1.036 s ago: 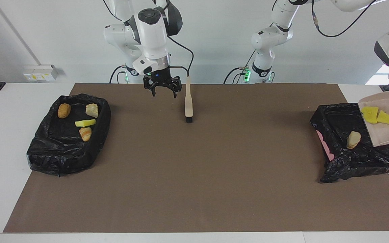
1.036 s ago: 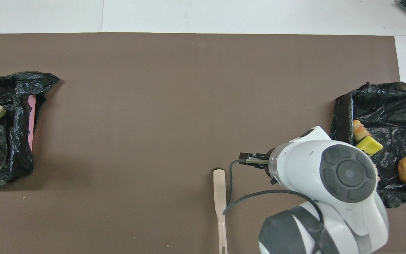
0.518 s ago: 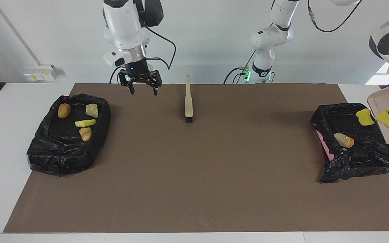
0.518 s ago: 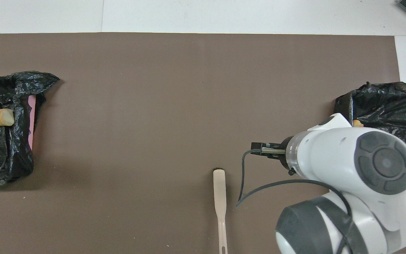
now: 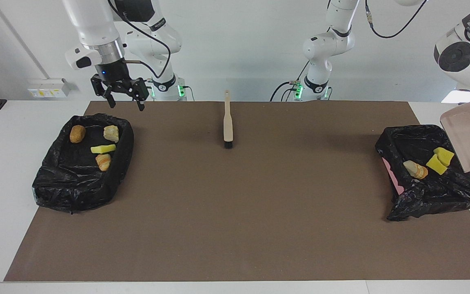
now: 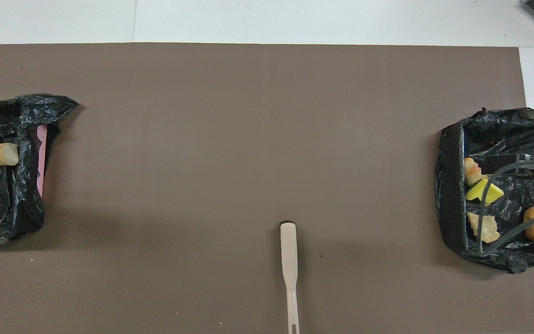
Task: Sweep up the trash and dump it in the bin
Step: 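Tip the dustpan into the bag with the left gripper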
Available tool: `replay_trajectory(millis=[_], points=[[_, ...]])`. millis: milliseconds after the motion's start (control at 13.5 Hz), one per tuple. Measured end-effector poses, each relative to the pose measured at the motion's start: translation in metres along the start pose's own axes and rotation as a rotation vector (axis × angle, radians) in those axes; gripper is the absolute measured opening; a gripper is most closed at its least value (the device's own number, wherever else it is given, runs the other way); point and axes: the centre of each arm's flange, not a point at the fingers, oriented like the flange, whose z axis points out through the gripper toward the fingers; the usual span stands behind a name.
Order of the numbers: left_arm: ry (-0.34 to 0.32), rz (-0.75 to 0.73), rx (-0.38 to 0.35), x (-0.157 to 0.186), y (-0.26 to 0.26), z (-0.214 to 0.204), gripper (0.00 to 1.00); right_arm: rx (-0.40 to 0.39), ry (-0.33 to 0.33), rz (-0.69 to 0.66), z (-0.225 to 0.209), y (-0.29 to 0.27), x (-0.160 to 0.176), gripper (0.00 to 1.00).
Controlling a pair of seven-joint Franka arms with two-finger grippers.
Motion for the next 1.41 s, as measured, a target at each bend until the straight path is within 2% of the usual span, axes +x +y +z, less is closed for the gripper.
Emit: replay_trajectory(millis=[148, 296, 592, 740, 962, 1258, 1406], points=[[0.013, -0.011, -0.002, 0.002, -0.002, -0.007, 0.31, -0.006, -0.012, -0.008, -0.011, 0.016, 0.014, 1.00], [0.059, -0.026, -0.035, 0.011, -0.004, -0.019, 0.31, -0.005, -0.012, 0.008, -0.012, 0.024, 0.029, 1.00], [0.185, -0.137, -0.157, 0.038, -0.012, -0.093, 0.31, -0.004, -0.032, 0.011, -0.007, 0.024, 0.033, 1.00], [0.276, -0.189, -0.210, 0.056, -0.011, -0.118, 0.31, -0.006, -0.064, 0.002, -0.009, 0.024, 0.028, 1.00], [0.442, -0.336, -0.340, 0.082, -0.005, -0.140, 0.31, -0.001, -0.118, -0.034, -0.015, 0.025, 0.019, 1.00], [0.661, -0.444, -0.452, 0.110, -0.004, -0.168, 0.31, 0.007, -0.108, -0.042, -0.021, 0.025, 0.016, 1.00], [0.729, -0.531, -0.508, 0.129, -0.008, -0.200, 0.31, 0.011, -0.103, -0.044, -0.021, 0.024, 0.016, 1.00]])
